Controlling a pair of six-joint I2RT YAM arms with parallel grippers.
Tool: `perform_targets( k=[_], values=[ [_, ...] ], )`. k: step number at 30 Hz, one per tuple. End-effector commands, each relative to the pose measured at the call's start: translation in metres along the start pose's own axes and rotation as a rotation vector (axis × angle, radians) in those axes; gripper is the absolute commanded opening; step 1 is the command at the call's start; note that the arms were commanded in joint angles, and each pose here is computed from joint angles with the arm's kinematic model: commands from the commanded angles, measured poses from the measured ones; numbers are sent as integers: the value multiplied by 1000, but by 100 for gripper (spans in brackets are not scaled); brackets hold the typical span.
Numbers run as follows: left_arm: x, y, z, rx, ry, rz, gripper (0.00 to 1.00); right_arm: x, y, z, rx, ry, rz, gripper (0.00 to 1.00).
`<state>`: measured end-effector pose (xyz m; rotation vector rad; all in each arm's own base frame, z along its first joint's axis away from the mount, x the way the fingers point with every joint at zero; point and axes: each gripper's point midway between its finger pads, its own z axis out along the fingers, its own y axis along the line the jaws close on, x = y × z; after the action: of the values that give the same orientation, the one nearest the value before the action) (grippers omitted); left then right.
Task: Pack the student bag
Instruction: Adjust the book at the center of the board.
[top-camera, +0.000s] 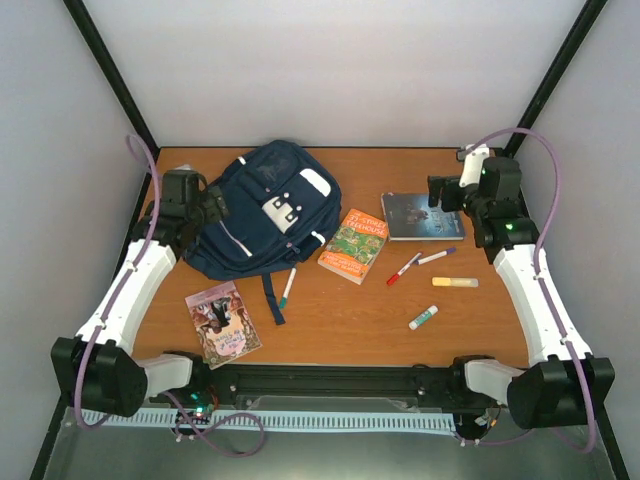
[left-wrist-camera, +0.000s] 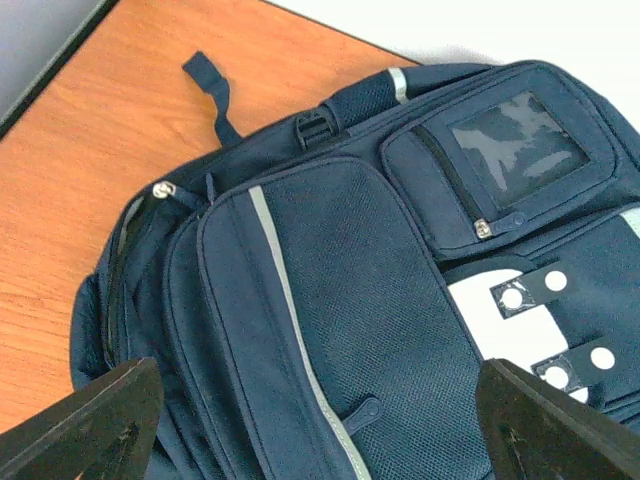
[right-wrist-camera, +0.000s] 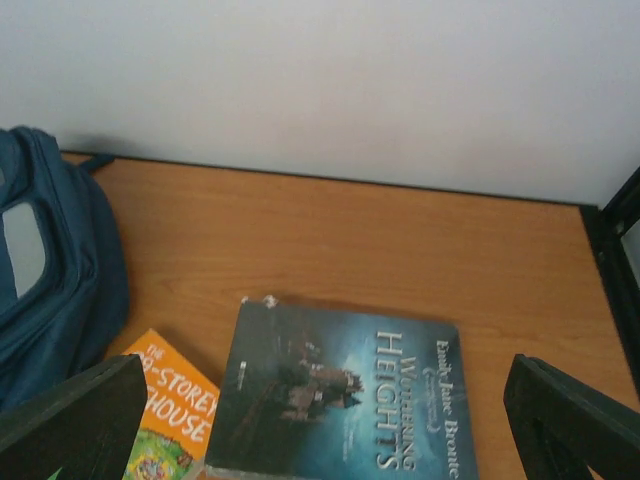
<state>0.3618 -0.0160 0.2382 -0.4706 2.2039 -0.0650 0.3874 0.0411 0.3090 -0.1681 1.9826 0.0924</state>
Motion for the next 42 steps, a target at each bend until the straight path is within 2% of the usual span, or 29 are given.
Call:
perform_targets(
  k=[1,3,7,11,18,27,36,42],
  values=[
    [-11,-8,-6,125,-35,-88,88,17,6,-3,-61,22,34,100],
    [-10,-6,-8,154,-43,-106,88,28,12,-3,-107,37,18,100],
    [3,-1,-8,180,-15,-170,77,57,33,-5,-238,64,-46,100],
    [20,-21,-5,291,78,-127,70,91,48,-6,-339,104,-86,98],
    [52,-67,-4,493,180,-54,59,124,66,-14,-455,133,-128,97],
    [112,-135,-21,673,347,135,62,133,74,-18,-512,133,-146,98],
    [163,-178,-7,714,506,265,69,139,70,-11,-496,155,-154,98],
    [188,-219,3,740,567,366,71,146,61,-1,-444,193,-150,97]
  ],
)
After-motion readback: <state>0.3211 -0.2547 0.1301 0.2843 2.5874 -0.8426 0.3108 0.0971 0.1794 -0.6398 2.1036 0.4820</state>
